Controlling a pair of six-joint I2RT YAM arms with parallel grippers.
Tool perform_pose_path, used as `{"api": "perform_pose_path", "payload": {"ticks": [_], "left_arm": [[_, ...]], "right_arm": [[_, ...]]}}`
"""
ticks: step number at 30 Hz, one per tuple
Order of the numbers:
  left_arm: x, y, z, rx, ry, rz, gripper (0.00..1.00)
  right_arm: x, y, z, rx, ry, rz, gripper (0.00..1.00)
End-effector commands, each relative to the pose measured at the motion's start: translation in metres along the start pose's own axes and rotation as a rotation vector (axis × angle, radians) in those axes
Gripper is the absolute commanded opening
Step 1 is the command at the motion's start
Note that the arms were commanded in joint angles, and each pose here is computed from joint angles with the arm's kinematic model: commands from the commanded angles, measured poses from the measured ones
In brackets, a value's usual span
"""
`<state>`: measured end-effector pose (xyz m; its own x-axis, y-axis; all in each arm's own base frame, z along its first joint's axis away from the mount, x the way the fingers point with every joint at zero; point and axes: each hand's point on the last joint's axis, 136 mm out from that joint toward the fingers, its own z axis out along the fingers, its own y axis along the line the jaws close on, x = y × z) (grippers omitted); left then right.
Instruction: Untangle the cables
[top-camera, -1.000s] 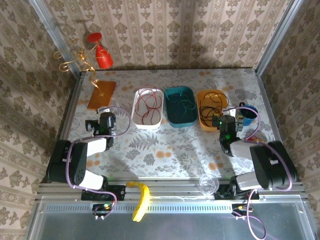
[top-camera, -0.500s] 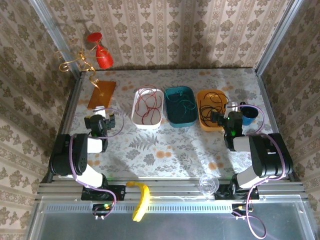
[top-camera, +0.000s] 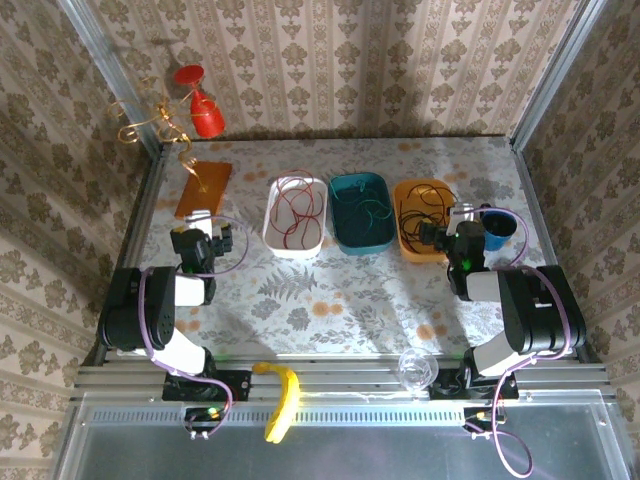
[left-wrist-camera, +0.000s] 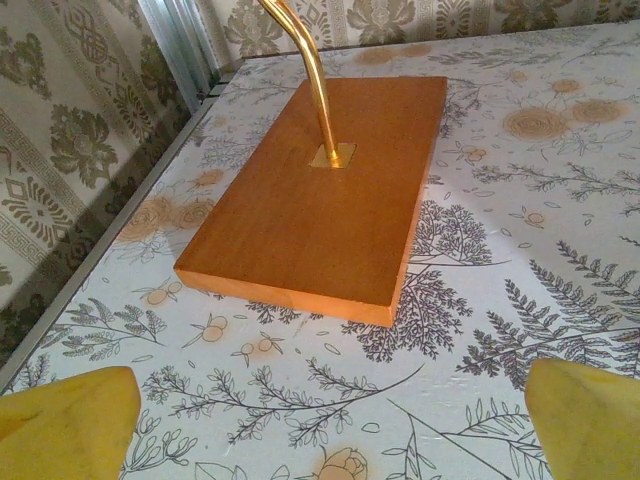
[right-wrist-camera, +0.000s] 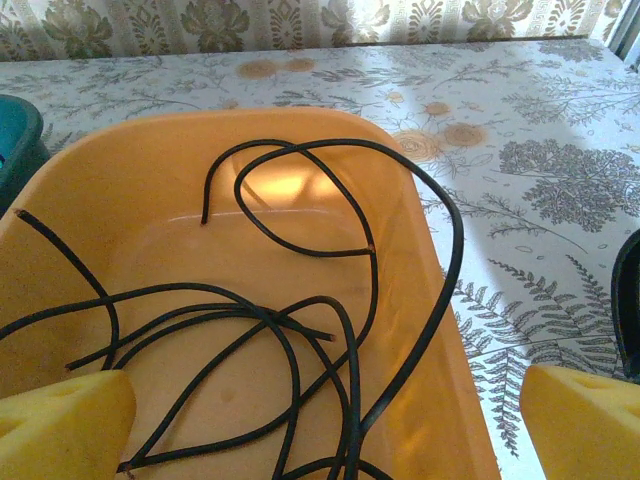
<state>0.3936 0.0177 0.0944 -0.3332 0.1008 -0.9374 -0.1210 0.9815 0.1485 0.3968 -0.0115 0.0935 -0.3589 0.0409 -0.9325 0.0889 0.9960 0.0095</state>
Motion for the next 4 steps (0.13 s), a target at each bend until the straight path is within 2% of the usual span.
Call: {"api": "perform_pose_path", "payload": {"ticks": [1,4], "left_arm": [[-0.0057,0.0002,0.0006,0.007,-0.026,-0.021,1.0],[-0.0057,0.0003,0.0006,0.006,-0.026,-0.021,0.94]], "right_arm": [[-0.0039,0.0028,0.0031,-0.027,-0.005,0.006,1.0],[-0.0047,0.0042,0.001,-0.034,-0.014,0.004,1.0]]}}
